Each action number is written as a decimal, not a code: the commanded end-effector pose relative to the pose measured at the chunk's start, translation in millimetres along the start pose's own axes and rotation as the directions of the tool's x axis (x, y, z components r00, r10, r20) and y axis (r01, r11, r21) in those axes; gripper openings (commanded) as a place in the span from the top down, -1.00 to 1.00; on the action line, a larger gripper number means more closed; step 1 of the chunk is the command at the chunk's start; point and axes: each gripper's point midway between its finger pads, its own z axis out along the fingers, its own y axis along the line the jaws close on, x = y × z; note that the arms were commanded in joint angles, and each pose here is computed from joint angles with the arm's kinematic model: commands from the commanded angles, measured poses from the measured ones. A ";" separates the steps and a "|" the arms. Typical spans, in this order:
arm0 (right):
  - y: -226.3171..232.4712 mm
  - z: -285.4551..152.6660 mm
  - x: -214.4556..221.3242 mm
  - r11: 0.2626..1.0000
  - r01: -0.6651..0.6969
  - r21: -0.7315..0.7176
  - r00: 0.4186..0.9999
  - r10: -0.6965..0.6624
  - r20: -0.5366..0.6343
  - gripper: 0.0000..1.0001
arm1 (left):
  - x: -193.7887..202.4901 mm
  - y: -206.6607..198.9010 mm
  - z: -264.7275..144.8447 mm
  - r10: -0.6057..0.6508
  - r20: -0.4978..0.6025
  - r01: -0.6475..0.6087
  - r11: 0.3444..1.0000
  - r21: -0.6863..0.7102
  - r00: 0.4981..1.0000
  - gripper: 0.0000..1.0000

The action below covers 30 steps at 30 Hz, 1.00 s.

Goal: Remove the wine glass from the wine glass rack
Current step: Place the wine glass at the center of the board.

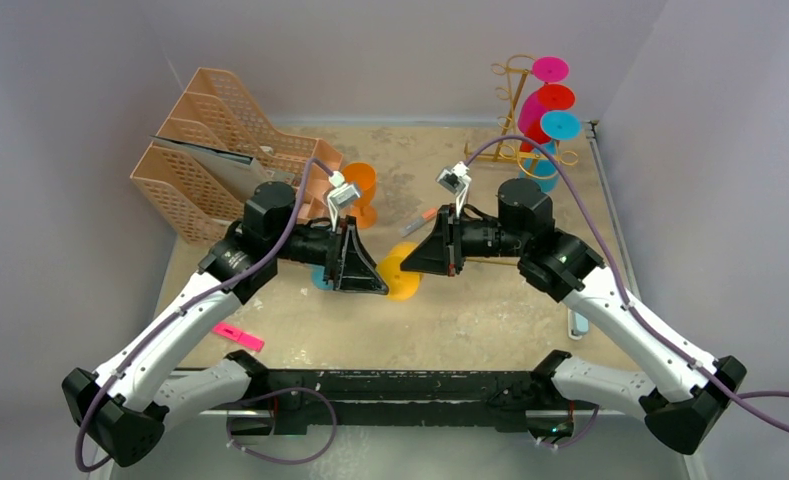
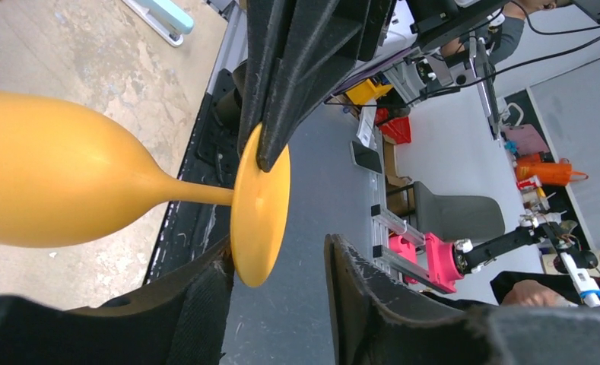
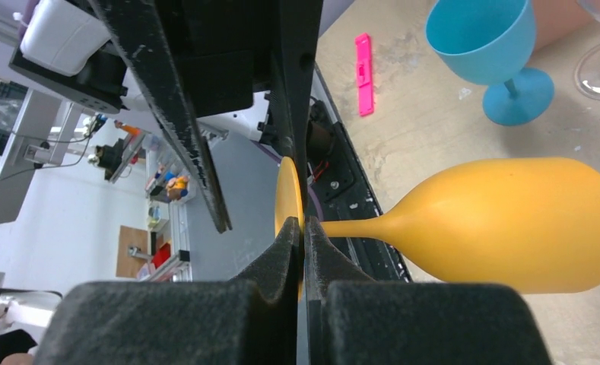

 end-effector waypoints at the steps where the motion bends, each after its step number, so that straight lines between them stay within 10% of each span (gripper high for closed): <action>1: 21.6 -4.2 -8.1 0.995 0.053 -0.080 0.998 -0.051 0.029 1.00 | -13.4 -10.3 3.9 0.082 0.036 -0.082 0.997 0.005 0.996 0.15; 17: 19.0 -6.0 5.6 0.997 0.027 -0.069 1.000 -0.027 -0.010 0.97 | -19.4 -11.4 5.0 0.094 0.075 -0.092 0.995 -0.027 0.993 1.00; 25: 11.2 -15.3 7.4 1.000 -0.005 0.009 0.999 0.005 0.044 0.13 | -21.7 -7.0 -0.7 0.122 0.103 -0.112 0.989 -0.097 0.987 1.00; 30: 16.1 -19.9 17.5 0.999 -0.039 -0.033 0.997 0.041 0.063 0.01 | -34.0 -10.6 -9.6 0.197 0.176 -0.170 0.972 -0.160 0.964 1.00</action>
